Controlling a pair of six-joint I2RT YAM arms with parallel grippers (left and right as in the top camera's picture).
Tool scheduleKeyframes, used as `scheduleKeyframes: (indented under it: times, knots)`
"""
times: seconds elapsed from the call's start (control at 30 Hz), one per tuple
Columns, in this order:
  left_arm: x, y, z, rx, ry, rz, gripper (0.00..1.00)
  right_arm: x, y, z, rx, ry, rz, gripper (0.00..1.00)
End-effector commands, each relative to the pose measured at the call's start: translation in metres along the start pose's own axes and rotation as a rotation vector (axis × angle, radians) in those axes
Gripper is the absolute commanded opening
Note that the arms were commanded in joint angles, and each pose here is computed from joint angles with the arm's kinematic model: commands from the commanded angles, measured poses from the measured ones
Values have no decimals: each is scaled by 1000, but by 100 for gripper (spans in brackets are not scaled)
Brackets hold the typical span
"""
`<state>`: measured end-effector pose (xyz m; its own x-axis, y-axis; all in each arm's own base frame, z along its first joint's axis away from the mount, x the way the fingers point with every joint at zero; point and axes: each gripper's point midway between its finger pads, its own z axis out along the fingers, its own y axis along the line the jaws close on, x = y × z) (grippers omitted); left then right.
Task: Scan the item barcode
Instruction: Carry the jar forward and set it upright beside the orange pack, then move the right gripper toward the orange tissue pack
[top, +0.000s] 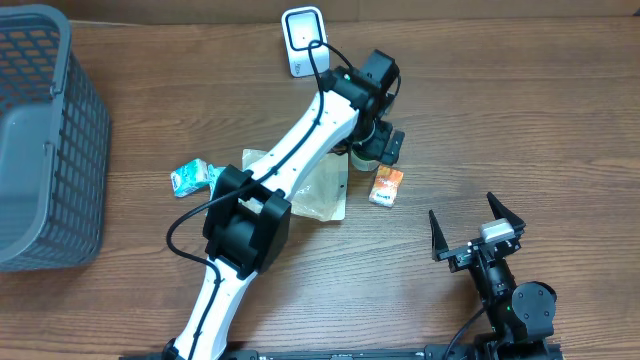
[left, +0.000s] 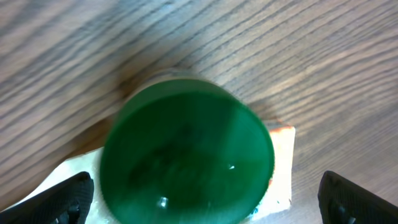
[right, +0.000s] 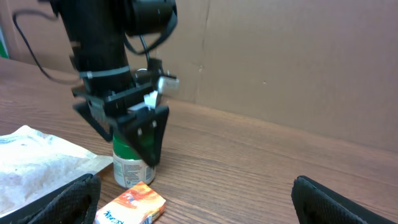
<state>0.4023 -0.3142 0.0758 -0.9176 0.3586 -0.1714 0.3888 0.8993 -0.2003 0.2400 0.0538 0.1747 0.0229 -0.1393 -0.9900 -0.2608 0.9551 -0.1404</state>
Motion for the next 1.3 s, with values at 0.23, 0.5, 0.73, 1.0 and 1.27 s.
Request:
scheduleKeyframes:
  times: [0.23,0.5,0.73,1.0,1.27]
  knots:
    - [-25,47,-177,-31,-253,-55,99,2,-1,0,8,-2,5,100]
    - [24,125,-294,-143,-402,-234,100,2,-1,0,8,-1,2,100]
    - [72,179,-340,-211,-433,-399,100,2,-1,0,9,-3,2,100]
    - [92,230,-354,-280,-445,-533,100,-23,21,-3,-139,-93,253,100]
    - [97,241,-356,-291,-448,-564,100,-20,44,-9,-274,-21,366,100]
